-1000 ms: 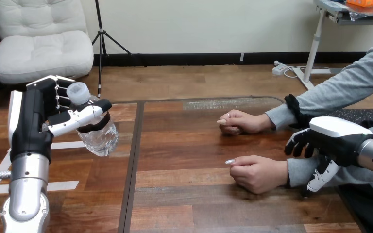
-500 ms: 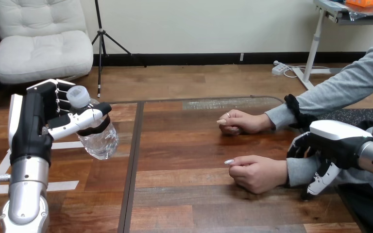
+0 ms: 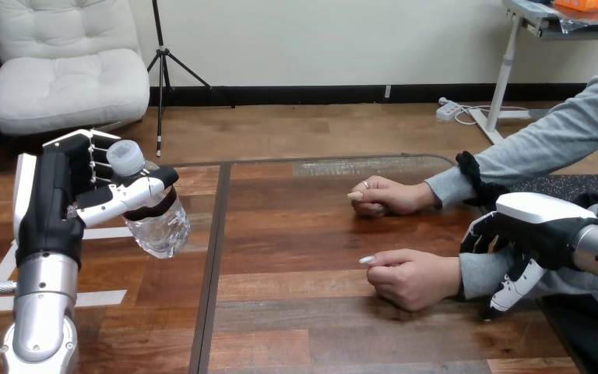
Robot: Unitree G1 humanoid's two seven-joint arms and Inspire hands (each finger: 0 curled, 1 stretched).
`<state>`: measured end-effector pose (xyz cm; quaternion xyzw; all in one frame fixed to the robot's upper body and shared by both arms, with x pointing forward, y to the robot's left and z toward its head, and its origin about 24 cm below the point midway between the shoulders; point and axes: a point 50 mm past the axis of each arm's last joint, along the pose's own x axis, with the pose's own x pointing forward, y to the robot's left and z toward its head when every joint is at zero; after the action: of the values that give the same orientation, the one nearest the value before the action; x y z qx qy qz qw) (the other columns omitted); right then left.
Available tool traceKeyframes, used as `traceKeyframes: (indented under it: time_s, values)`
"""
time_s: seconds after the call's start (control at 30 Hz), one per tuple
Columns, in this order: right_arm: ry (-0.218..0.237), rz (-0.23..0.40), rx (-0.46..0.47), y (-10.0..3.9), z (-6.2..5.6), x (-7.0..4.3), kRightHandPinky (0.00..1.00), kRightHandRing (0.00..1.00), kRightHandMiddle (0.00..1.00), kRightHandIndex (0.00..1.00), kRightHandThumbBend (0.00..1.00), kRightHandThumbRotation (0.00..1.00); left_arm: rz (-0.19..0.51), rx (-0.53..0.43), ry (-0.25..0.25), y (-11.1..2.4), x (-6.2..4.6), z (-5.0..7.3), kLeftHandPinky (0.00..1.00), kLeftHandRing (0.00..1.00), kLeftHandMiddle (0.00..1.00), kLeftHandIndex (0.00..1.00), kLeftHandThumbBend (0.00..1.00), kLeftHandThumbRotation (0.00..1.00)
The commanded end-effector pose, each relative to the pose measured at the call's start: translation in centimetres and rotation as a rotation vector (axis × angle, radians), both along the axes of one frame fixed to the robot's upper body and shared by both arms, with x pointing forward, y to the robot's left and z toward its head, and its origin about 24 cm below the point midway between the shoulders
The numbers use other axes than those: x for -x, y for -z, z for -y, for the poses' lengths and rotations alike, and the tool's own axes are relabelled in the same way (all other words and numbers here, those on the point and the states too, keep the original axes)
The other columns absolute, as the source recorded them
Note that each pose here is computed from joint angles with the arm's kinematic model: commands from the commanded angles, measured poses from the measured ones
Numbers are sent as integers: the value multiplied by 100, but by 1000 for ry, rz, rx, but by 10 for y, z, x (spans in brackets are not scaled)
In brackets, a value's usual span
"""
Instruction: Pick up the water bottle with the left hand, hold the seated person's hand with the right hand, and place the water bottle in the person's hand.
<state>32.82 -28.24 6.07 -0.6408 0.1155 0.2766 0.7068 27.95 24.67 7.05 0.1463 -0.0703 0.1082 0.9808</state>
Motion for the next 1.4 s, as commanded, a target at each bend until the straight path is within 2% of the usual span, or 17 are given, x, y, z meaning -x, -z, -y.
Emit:
traceKeyframes:
  time_s: [0.0,0.13,0.4,0.67,0.83,0.93,1.03,1.13,1.23,1.37]
  values:
    - [-51,91,2,-28,-16,-20,57,67,71,71,100,24,160,-7,23,-35,-8,5,32,37,40,40,75,0]
    - [-65,102,-1,-25,-17,-19,57,67,71,70,100,23,161,3,25,-35,-8,5,32,37,40,40,75,0]
    - [-75,78,2,-17,-21,-17,56,66,70,69,100,23,161,14,24,-36,-7,6,32,37,40,40,75,0]
    - [-83,81,-2,-9,-25,-13,56,66,69,68,100,22,162,2,24,-35,-7,5,32,37,40,40,75,0]
    - [-76,93,-15,-3,-26,-12,54,64,67,66,100,20,162,-1,22,-35,-7,5,33,37,40,40,75,0]
    - [-92,109,-27,-1,-28,-10,53,62,65,65,100,19,164,-11,22,-36,-6,5,33,37,40,40,75,0]
    - [-77,101,-53,1,-30,-10,53,61,64,64,100,17,172,-10,31,-36,-6,5,33,37,40,40,75,0]
    - [-89,111,-42,3,-31,-10,51,58,62,62,100,16,166,5,28,-35,-7,5,32,37,40,40,75,0]
    - [-74,109,-66,5,-32,-9,50,56,60,60,100,15,172,4,32,-36,-6,4,32,37,40,40,75,0]
    - [-79,111,-65,6,-34,-9,48,54,58,59,100,13,168,1,28,-36,-6,4,32,37,40,40,75,0]
